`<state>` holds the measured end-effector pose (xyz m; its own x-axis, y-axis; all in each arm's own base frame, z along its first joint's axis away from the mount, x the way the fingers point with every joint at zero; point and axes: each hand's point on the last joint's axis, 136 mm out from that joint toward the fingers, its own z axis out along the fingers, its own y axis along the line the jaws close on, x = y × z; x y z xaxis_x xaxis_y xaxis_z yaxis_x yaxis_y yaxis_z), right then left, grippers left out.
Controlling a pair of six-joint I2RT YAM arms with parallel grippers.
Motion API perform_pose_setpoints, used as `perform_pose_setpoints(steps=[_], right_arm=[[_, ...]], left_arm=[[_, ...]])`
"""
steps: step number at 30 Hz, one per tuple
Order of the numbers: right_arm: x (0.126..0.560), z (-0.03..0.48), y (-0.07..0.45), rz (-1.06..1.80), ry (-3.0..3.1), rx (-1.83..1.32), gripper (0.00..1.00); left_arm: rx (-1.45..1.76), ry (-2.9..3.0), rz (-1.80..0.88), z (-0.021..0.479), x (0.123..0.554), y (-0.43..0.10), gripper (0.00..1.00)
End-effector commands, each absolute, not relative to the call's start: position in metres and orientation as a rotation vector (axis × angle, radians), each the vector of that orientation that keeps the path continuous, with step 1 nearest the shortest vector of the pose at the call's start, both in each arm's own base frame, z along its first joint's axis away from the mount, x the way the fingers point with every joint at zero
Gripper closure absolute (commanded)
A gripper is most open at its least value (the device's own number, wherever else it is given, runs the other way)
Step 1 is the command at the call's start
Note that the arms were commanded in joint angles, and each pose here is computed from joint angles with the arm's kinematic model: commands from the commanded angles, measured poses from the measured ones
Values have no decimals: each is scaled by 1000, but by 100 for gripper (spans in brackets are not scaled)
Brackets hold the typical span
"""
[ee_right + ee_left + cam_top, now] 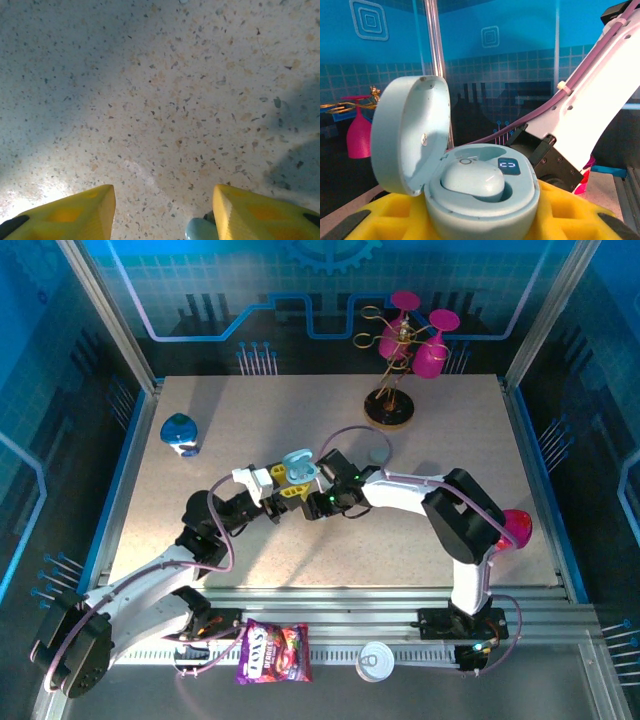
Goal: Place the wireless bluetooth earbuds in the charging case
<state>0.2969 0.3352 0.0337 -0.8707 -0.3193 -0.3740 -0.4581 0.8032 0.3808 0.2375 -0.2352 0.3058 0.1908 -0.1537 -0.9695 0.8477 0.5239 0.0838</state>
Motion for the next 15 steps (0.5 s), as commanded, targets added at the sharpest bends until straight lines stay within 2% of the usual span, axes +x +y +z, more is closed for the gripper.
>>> perform_pose_setpoints(steps=[1,15], right_arm=[[298,35,339,707,2690,-617,46],[285,39,323,679,2705,-601,45]], left_arm=[[742,1138,-816,318,234,-236,71],[744,1141,-820,317,235,-237,71]])
